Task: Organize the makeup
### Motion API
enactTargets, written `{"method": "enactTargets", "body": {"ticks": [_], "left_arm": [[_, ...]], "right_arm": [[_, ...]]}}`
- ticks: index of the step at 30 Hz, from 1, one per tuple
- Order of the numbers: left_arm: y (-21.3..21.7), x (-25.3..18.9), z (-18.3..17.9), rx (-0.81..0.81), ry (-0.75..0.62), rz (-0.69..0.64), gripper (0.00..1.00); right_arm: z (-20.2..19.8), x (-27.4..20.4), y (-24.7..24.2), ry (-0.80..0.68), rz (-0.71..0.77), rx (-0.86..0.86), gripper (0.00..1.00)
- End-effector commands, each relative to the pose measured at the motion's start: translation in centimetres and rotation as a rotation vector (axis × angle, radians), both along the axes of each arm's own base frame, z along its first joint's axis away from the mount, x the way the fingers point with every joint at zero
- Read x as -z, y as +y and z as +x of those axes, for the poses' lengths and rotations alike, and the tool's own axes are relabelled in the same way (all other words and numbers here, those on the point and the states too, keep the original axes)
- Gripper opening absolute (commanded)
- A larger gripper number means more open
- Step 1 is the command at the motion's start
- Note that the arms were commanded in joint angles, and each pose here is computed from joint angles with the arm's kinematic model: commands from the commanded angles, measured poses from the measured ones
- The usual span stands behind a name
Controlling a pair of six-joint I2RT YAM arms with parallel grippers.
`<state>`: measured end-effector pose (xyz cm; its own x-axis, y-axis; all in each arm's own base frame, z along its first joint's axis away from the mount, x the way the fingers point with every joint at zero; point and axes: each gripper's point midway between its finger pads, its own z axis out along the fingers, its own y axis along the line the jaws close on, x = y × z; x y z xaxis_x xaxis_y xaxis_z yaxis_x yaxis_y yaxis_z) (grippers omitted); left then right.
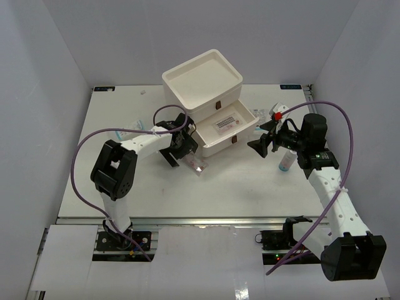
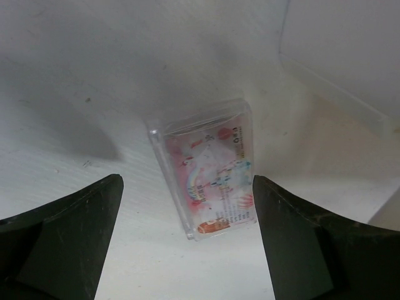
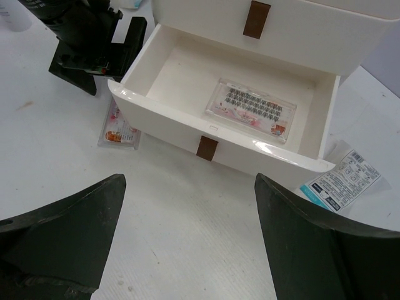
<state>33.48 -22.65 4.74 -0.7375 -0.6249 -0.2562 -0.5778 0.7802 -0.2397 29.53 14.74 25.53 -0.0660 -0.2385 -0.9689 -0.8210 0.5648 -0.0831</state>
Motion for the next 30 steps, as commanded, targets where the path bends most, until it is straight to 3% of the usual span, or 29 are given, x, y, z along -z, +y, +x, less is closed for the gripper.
{"method": "enactTargets", "body": {"ticks": [1, 14, 30], "left_arm": [[-0.3, -0.6, 0.5, -0.025, -0.004, 0.024, 0.96], [-1.0, 1.0, 0.7, -0.026, 0.073, 0.055, 0.97], [0.9, 2.1, -2.0, -0.04, 0.094, 0.079, 0.88]], "right_arm": [[-0.4, -1.1, 0.0, -0.046, 0.019, -0.019, 0.9], [-0.6, -1.3, -0.5, -0.047, 0.034, -0.017, 0.9], [-0.8, -1.1, -0.7, -0.031, 0.049, -0.024, 0.9]]}}
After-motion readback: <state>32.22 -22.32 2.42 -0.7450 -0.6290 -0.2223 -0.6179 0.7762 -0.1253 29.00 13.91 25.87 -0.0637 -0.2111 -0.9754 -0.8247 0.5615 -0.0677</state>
